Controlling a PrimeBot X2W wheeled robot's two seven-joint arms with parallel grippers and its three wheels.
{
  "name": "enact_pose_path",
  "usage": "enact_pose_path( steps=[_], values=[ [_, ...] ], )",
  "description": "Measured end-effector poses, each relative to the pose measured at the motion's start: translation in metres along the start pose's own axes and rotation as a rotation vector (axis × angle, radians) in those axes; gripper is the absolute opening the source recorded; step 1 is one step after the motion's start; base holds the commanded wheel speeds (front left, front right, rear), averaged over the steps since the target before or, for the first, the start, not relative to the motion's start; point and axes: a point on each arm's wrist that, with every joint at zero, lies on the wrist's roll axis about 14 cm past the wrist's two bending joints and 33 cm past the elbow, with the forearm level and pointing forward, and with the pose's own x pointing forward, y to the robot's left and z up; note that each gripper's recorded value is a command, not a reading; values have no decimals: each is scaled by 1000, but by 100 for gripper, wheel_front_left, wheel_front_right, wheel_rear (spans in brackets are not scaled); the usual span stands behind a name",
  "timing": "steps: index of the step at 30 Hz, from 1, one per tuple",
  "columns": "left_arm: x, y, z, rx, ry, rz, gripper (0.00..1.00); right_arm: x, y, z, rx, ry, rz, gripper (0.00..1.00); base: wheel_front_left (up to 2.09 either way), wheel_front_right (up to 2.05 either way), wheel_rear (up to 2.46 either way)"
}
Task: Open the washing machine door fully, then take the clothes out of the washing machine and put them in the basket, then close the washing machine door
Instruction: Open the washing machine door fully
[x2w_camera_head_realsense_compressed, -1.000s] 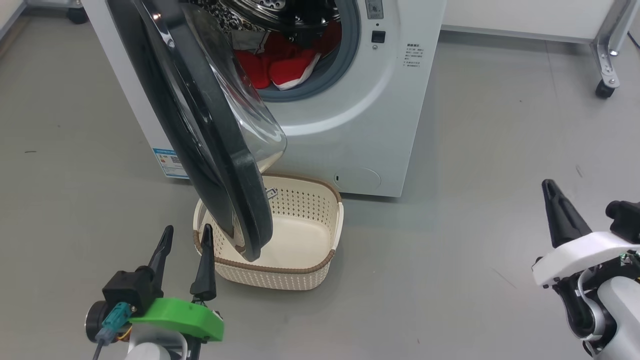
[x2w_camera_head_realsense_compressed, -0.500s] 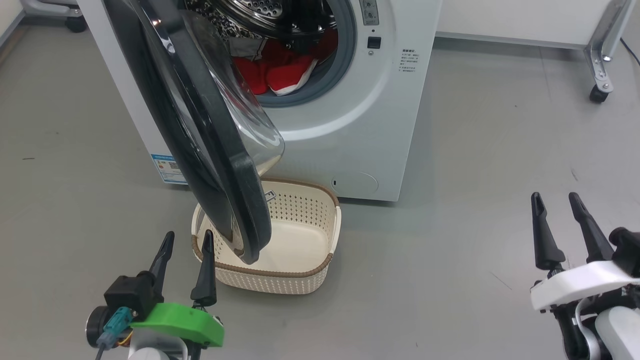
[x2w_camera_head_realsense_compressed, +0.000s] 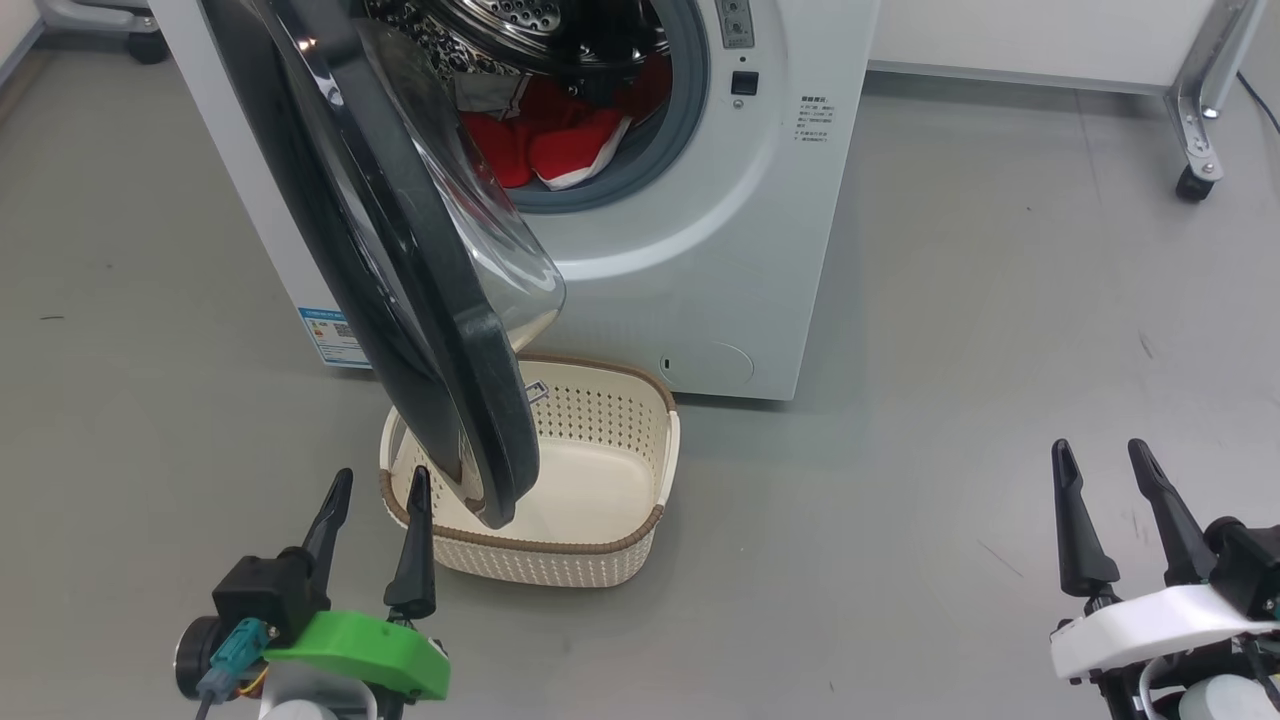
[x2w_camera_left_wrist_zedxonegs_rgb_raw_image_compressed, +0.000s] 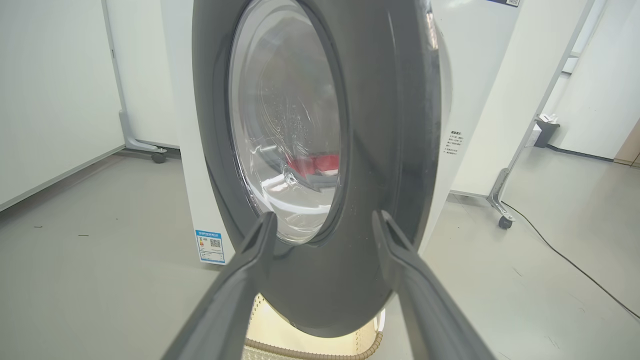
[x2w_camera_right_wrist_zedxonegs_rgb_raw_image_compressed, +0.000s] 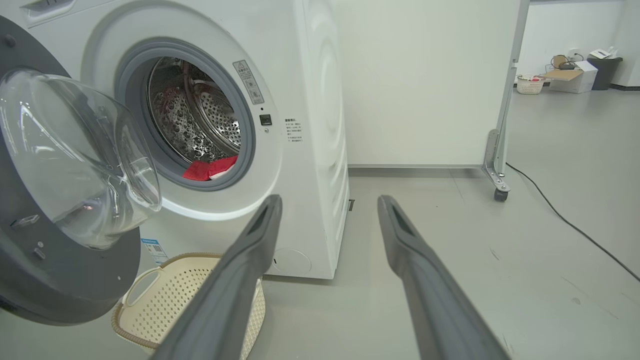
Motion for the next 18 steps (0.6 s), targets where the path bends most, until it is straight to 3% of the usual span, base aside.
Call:
enact_pose_path(
  steps=[18],
  values=[
    [2,-1,-4,-2,11,-5,100,-12,-1,-5,2,-2,-15,100,0,0,0]
  ],
)
